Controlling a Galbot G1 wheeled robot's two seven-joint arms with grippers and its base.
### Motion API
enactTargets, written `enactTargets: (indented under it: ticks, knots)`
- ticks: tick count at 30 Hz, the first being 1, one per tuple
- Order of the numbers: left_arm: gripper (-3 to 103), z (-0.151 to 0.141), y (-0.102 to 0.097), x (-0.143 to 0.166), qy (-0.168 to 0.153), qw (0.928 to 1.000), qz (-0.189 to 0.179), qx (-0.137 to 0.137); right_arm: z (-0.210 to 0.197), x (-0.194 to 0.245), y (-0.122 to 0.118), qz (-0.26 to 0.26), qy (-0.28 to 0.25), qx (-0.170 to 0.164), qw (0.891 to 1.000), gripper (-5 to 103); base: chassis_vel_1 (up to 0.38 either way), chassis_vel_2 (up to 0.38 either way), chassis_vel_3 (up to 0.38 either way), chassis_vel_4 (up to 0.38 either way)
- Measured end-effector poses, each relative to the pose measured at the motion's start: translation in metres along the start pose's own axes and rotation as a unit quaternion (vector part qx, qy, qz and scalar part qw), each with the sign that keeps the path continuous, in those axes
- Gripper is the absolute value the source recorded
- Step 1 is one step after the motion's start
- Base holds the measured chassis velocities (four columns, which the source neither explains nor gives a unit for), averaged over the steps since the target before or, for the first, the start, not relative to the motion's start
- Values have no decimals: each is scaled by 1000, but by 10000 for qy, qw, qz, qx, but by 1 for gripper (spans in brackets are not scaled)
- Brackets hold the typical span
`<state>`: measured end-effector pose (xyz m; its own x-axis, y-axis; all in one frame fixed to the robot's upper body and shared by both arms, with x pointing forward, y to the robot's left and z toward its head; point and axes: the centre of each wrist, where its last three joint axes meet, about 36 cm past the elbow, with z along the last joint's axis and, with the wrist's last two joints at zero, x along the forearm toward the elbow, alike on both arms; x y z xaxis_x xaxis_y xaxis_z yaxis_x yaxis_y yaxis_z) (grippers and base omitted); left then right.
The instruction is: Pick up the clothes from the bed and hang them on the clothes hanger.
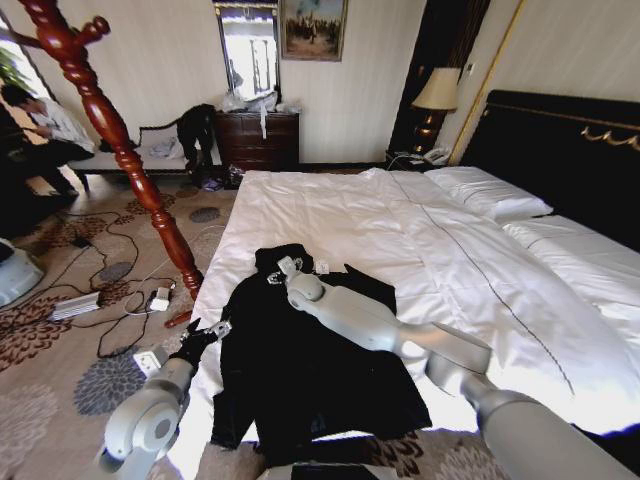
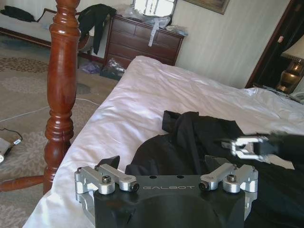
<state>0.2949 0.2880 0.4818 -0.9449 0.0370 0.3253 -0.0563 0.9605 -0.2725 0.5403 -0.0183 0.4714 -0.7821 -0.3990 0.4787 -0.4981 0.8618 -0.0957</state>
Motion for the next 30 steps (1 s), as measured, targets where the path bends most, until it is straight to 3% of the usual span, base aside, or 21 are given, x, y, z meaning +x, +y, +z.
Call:
enactTargets:
  ticks: [2,6,9,10,13,23,30]
  knots:
    - [100,1,1,-4,9,10000,-4,20,11,9,-2,-74,50,-183,9998,100,0,0,0,0]
    - [100,3,0,-6,36,10000,11,50,17,-3,4,81,-25,-120,9999,100,0,0,0,0]
    - [100,3,0,-5,46,10000,17,43,15,-32,8,534,-309,371,9974,100,0,0,0,0]
    - [100,3,0,-5,46,10000,17,43,15,-32,8,534,-309,371,9974,100,0,0,0,0]
    - [100,-2,2,-3,0,10000,-10,26,19,-64,5,977,-397,1001,9894,100,0,0,0,0]
    - [100,-6,4,1,-46,10000,-44,44,16,-82,29,842,-206,1084,9903,100,0,0,0,0]
    - [100,-3,2,-1,-11,10000,-7,50,25,-103,21,1158,129,1210,9858,100,0,0,0,0]
